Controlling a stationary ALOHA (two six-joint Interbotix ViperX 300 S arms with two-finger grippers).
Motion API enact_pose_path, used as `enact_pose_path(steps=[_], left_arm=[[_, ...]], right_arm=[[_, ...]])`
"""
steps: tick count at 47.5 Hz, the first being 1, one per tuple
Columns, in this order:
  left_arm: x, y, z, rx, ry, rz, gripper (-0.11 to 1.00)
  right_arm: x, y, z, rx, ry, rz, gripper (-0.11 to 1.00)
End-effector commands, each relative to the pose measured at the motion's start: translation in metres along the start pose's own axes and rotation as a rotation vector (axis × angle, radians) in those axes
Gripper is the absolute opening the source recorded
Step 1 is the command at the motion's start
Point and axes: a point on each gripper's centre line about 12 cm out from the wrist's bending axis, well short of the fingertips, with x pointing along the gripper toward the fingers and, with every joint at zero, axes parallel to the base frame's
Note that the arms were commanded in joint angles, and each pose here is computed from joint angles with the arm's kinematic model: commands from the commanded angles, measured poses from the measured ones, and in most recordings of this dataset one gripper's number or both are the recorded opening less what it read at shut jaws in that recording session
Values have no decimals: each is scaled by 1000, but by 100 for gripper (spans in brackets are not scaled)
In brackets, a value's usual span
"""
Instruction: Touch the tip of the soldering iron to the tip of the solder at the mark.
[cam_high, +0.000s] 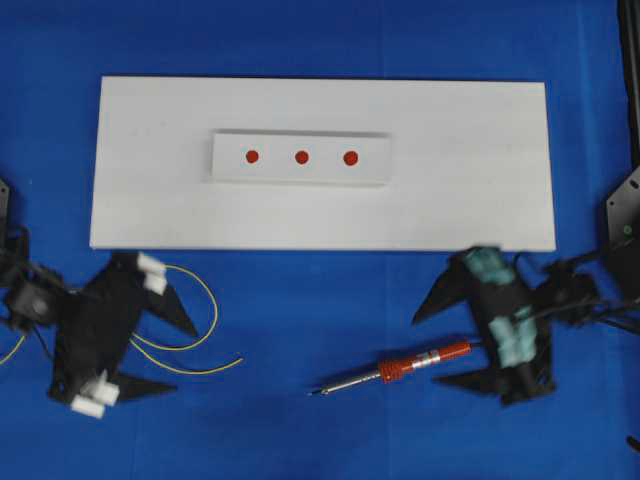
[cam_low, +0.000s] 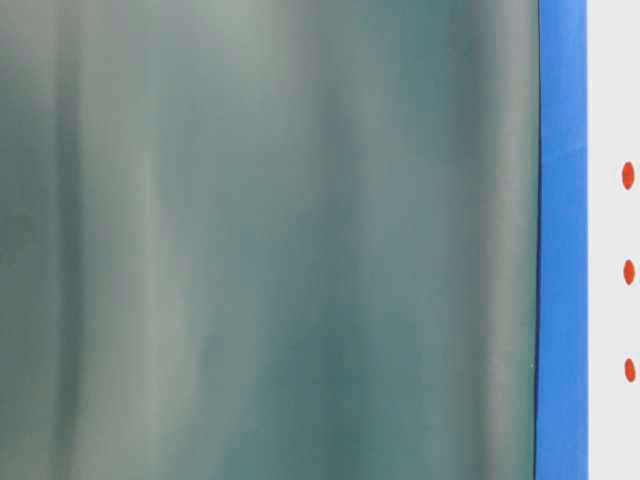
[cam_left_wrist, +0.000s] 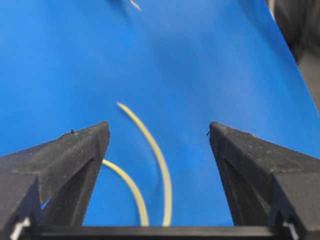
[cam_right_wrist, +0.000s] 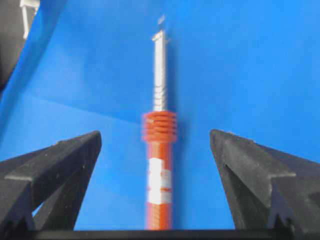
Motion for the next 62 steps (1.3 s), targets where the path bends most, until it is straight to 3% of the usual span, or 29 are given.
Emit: enact_pose_path(steps=[1, 7, 16, 28, 38, 48, 62], left_arm=[[-22, 12, 18, -17, -87, 29, 75], [-49, 27, 22, -20, -164, 73, 76], [-97, 42, 18, 48, -295, 148, 76], [-142, 53, -5, 88, -422, 235, 75], [-151, 58, -38, 72, -417, 272, 74], [-145, 59, -62, 63, -347, 272, 74], [-145, 59, -64, 64, -353, 272, 74]], right_arm=[[-27, -9, 19, -23, -67, -19, 86], [-59, -26, 29, -68, -128, -77, 86], [-114, -54, 30, -128, -247, -208, 86], [-151, -79, -6, -78, -330, -337, 86], [-143, -86, -41, -5, -387, -322, 86], [-123, -94, -61, 8, -412, -314, 85], [-105, -101, -72, 17, -380, -317, 84]])
